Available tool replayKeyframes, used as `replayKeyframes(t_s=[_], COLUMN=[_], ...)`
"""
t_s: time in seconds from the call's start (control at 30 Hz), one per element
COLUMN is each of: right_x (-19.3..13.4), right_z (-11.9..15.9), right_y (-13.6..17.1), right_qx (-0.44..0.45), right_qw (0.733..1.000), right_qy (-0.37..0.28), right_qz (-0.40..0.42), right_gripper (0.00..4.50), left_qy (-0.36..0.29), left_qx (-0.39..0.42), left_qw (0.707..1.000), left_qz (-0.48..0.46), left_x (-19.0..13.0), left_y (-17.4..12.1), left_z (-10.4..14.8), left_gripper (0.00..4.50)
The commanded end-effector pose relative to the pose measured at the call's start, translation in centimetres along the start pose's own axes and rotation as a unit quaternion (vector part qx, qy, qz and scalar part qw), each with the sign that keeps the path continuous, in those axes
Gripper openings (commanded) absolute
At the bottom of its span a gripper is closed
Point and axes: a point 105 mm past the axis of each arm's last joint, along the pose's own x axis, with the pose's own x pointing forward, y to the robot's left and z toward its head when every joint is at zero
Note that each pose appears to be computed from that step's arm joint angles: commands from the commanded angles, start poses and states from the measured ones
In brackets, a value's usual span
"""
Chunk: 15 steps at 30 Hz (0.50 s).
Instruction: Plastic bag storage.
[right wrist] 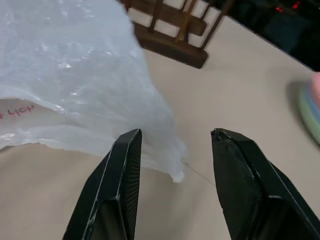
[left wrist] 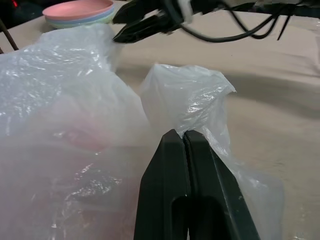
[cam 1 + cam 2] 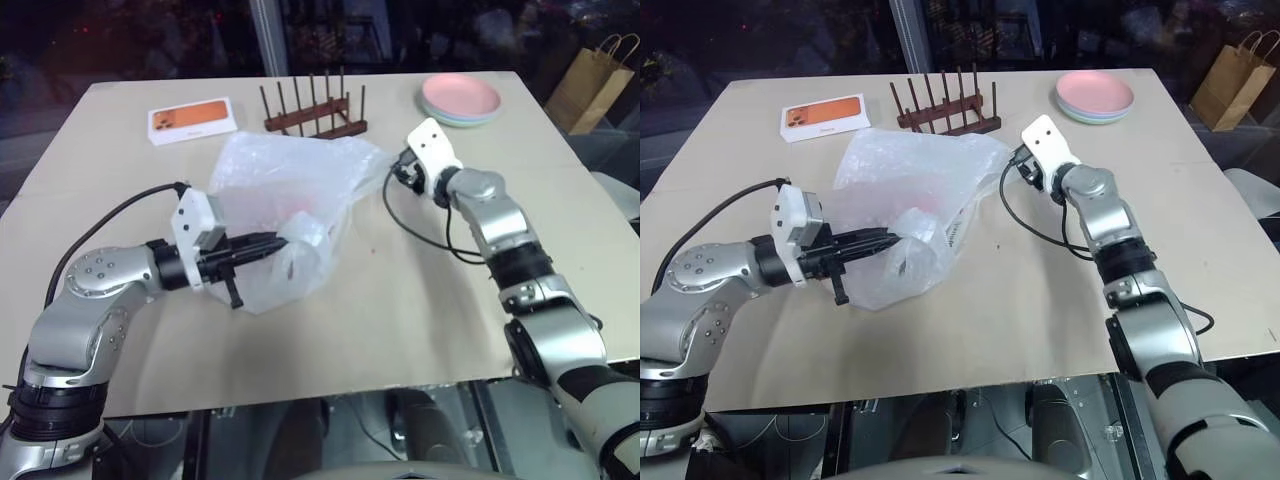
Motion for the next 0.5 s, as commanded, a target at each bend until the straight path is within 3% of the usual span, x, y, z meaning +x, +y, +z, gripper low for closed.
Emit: replayKeyframes(t_s=[0.03,0.2,0.37,0.5], right_x=[-0.1,-1.7,-0.2,0.7], right_z=[2.4,2.3,2.1,2.9], right_y=[-0.5,-0.5,-0.2,-0.6], right_qx=[-0.026,-0.063,-0.063,-0.044], right_qw=[0.998,0.996,0.997,0.997], right_qy=[-0.045,-0.053,-0.044,-0.056], right_qz=[0.019,0.034,0.013,-0.002], right_gripper=[2.2,2.2,2.2,1.02], left_qy=[-0.008,-0.005,-0.007,-0.016], left_qx=[0.022,0.023,0.023,0.002], left_qw=[1.0,0.999,0.999,0.999], left_qz=[0.018,0.032,0.027,0.031], left_x=[-0.8,-1.3,-1.1,-1.2], left_y=[-0.1,0.0,-0.2,-0.2], left_z=[1.3,1.4,1.5,1.8], left_gripper=[0.0,0.0,0.0,0.0])
